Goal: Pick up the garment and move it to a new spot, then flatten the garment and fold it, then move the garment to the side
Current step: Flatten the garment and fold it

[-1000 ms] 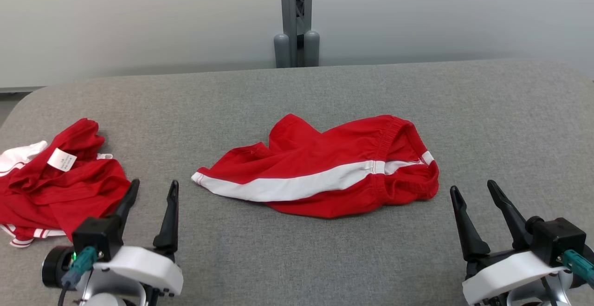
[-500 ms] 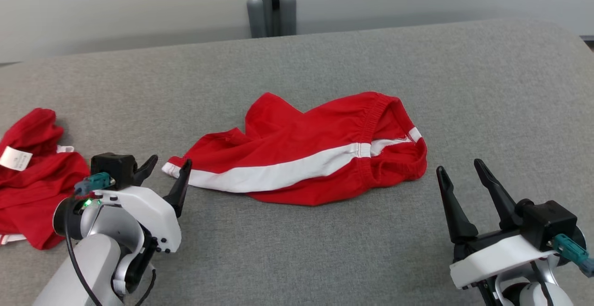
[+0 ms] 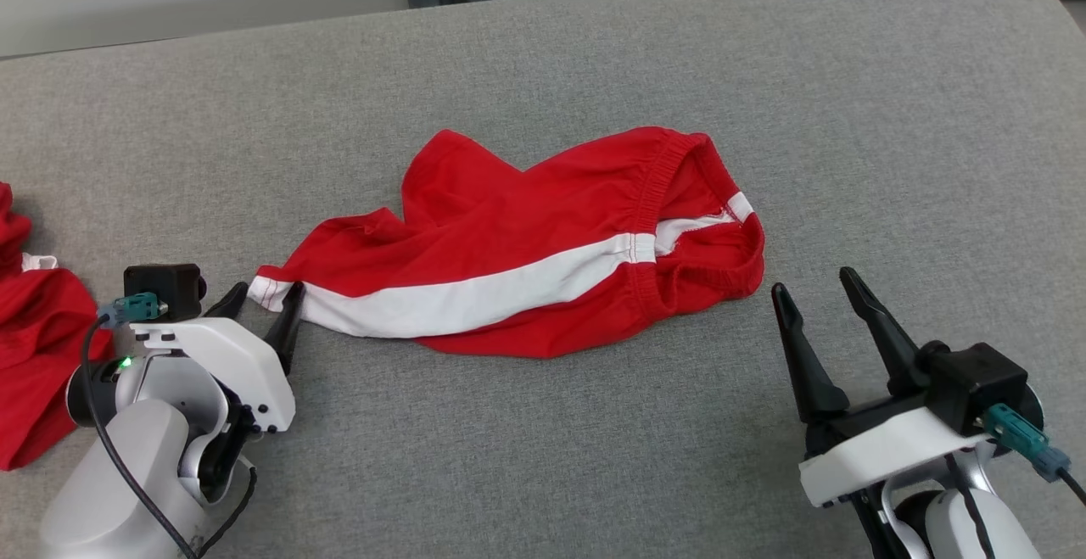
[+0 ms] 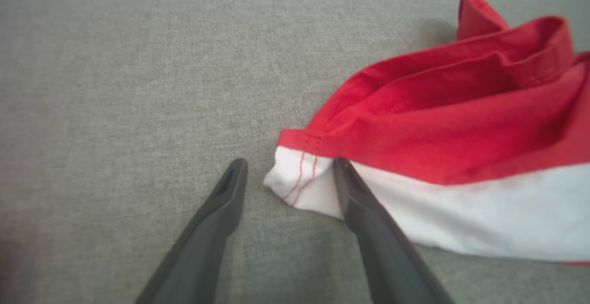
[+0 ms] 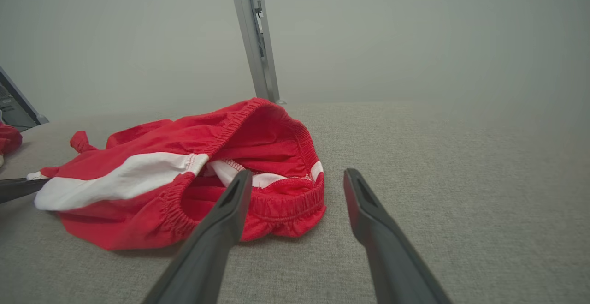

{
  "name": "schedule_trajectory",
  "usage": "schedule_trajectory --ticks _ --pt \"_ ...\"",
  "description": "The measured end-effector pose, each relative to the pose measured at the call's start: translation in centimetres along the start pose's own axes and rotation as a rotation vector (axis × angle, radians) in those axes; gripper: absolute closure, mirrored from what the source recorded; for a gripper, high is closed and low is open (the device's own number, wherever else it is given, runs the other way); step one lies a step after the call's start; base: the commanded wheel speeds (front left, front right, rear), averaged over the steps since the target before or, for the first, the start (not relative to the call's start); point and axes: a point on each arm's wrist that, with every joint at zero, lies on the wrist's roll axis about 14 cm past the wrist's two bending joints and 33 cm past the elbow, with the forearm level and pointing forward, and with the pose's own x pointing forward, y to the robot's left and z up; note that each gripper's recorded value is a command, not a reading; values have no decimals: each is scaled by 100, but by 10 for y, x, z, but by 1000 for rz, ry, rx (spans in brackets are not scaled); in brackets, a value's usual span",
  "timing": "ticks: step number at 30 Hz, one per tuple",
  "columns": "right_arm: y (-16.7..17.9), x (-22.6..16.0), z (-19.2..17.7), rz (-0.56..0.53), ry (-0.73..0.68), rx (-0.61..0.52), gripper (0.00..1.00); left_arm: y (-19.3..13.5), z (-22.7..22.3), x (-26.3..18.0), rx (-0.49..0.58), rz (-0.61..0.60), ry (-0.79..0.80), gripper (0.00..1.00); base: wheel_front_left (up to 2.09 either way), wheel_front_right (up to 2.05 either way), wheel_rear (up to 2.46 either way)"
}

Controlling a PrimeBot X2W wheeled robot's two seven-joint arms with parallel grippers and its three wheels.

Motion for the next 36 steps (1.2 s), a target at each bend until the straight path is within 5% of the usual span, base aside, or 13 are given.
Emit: schedule_trajectory --ticks 2,21,23,25,36 --pt "8 5 2 27 -6 -2 0 1 2 1 6 3 -19 100 0 0 0" --pt "87 62 -45 367 194 15 0 -7 16 -6 7 -22 -101 100 0 0 0" --pt "95 65 -49 390 206 33 7 -4 15 -8 2 -14 -108 100 0 0 0" --pt "105 67 -46 422 193 50 100 -2 18 -10 -1 -10 -135 100 0 0 0" --pt "103 57 35 460 -61 96 100 -4 94 -44 12 9 -434 100 0 0 0"
